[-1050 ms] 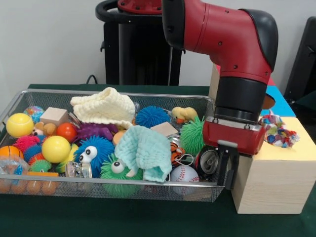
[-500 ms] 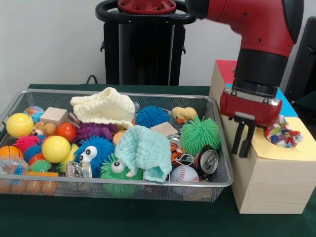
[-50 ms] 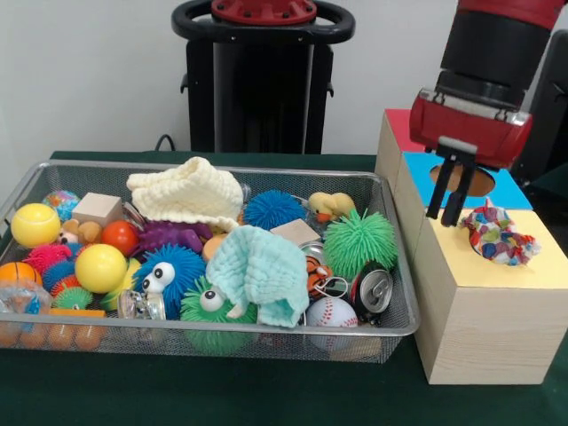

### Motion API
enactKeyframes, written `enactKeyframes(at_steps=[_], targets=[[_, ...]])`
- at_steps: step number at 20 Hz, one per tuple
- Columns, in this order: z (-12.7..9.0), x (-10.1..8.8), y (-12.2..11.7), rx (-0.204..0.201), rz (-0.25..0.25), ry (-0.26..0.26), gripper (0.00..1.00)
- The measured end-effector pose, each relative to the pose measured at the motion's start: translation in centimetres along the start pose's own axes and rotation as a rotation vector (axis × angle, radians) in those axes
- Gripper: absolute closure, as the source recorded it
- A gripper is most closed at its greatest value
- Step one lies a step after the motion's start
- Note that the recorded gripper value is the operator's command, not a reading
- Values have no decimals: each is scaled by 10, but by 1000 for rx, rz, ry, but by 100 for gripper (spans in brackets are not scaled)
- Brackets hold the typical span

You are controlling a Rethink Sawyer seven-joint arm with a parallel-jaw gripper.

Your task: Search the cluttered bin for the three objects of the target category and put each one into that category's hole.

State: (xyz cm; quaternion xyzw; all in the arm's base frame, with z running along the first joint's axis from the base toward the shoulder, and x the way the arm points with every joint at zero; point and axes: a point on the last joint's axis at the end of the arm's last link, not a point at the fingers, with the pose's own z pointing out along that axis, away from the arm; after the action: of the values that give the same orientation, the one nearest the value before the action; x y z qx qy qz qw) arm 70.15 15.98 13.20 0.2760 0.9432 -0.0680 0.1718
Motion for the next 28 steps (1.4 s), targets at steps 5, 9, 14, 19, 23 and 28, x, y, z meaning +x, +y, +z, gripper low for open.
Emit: enactKeyframes(at_steps=[5,9,14,19,23,28], targets=[[-18,-15,8,-24,-6,-35,100],[-23,-18,10,-31,-5,-43,100],[-20,-11,17,-44,-10,-27,100],[-13,2,28,-66,-2,11,100],[-9,17,36,-83,14,51,100],[-4,36,46,-103,39,106,100]])
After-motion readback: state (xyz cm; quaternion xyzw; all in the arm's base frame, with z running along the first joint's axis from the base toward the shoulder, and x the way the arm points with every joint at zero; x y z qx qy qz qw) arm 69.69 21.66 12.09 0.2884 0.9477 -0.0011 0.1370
